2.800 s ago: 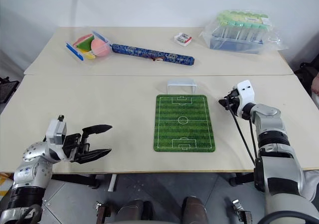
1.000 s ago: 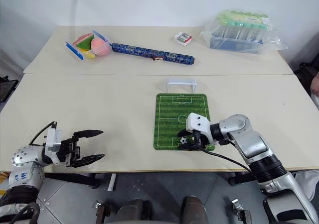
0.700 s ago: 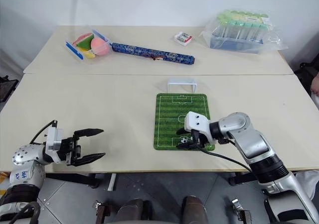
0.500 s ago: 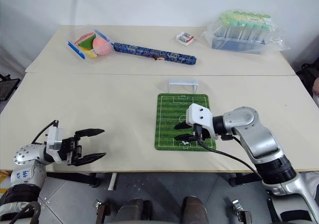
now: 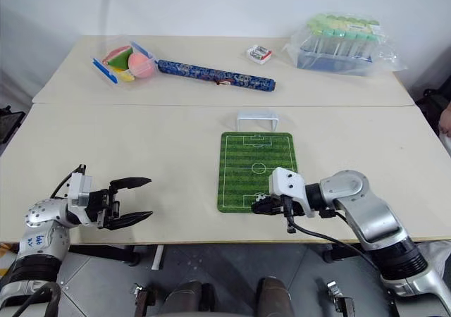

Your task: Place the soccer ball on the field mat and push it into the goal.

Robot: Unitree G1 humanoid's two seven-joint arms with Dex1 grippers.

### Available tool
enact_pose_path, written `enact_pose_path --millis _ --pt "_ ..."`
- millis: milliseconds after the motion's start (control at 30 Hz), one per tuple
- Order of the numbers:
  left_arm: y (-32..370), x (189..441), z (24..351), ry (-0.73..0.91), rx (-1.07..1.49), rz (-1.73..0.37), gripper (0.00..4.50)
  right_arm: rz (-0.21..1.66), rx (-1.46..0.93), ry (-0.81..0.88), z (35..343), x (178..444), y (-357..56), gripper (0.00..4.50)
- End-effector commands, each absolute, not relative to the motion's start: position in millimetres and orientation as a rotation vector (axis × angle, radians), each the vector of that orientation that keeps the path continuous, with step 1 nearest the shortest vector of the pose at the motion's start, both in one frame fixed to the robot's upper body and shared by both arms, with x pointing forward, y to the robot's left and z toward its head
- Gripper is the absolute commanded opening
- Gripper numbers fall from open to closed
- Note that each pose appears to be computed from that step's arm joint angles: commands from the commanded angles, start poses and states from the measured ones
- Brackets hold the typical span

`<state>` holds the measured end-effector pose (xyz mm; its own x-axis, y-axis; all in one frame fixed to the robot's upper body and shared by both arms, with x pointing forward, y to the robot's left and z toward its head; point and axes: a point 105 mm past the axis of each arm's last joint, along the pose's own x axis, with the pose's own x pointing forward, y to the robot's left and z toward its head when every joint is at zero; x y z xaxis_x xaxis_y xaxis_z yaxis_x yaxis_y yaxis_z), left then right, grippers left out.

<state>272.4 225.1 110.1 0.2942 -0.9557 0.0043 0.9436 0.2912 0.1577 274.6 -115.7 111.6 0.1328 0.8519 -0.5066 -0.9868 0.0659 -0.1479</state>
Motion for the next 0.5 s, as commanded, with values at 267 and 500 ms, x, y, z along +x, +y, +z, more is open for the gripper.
enact_pose_path --millis 267,500 --pt "230.9 267.9 120.0 -0.13 0.188 -1.327 4.5 1.144 -0.627 0.1 157.8 350.8 -128.5 0.07" --pt "228.8 274.8 120.2 -0.139 0.196 -1.311 4.5 0.981 -0.63 -0.038 207.4 375.9 -140.2 0.07"
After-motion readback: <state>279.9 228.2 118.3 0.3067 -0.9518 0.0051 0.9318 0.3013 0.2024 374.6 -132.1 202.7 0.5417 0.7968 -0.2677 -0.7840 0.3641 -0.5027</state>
